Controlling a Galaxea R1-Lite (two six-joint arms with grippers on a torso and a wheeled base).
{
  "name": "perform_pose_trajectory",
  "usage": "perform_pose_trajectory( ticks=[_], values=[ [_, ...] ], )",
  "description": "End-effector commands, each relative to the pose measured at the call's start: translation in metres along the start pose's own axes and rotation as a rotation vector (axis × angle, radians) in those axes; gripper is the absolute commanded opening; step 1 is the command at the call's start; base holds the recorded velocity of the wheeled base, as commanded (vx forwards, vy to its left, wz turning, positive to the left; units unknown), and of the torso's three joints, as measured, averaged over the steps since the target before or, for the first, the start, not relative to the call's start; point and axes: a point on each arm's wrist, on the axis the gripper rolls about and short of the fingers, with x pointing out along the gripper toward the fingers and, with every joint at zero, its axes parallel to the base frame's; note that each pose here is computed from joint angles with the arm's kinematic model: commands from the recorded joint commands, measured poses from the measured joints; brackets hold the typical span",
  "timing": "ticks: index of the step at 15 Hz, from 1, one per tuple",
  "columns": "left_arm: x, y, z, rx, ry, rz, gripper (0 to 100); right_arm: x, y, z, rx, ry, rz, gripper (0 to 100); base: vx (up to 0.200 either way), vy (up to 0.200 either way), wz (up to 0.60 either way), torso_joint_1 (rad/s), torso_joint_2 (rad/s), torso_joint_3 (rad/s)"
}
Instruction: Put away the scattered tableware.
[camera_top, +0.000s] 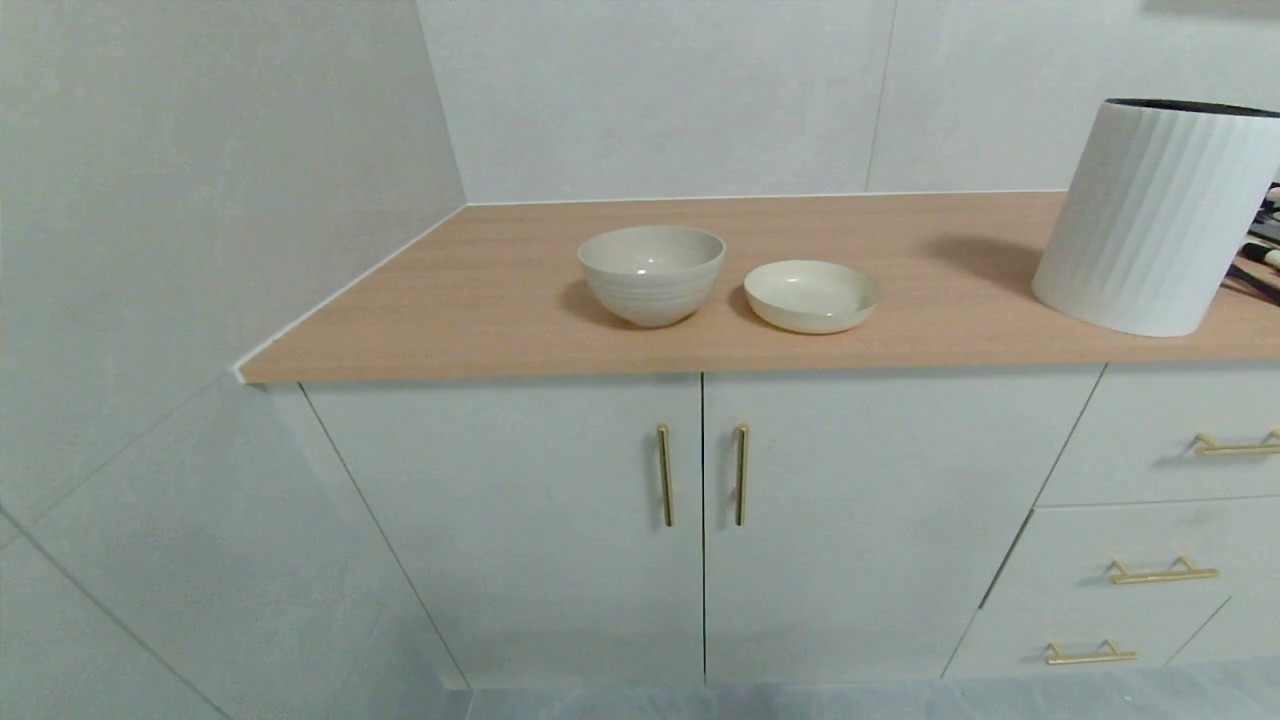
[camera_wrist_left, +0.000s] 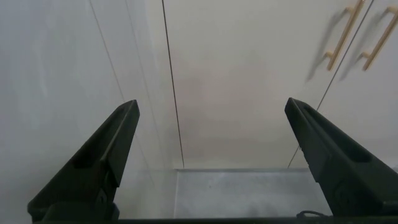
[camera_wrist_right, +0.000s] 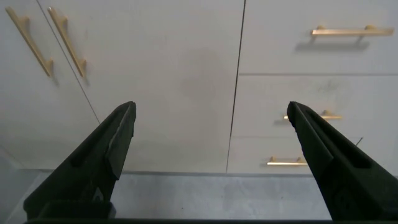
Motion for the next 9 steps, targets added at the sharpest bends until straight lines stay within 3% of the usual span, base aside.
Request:
perform_pose_trajectory(
  ticks=[1,6,9],
  values=[
    [0.0001,0.0,0.0,-0.001,0.001,0.0,100,0.0001,0.0,0.0,0.0,0.001,0.001,100,0.0,0.0,0.0,-0.154,0.45,0.286],
    [0.0001,0.0,0.0,0.0,0.001,0.0,100,0.0001,0.0,0.0,0.0,0.001,0.001,100,0.0,0.0,0.0,-0.121,0.44,0.327],
    [0.0001,0.0,0.0,0.0,0.001,0.0,100,0.0001,0.0,0.0,0.0,0.001,0.001,100,0.0,0.0,0.0,-0.031,0.17,0.12]
  ],
)
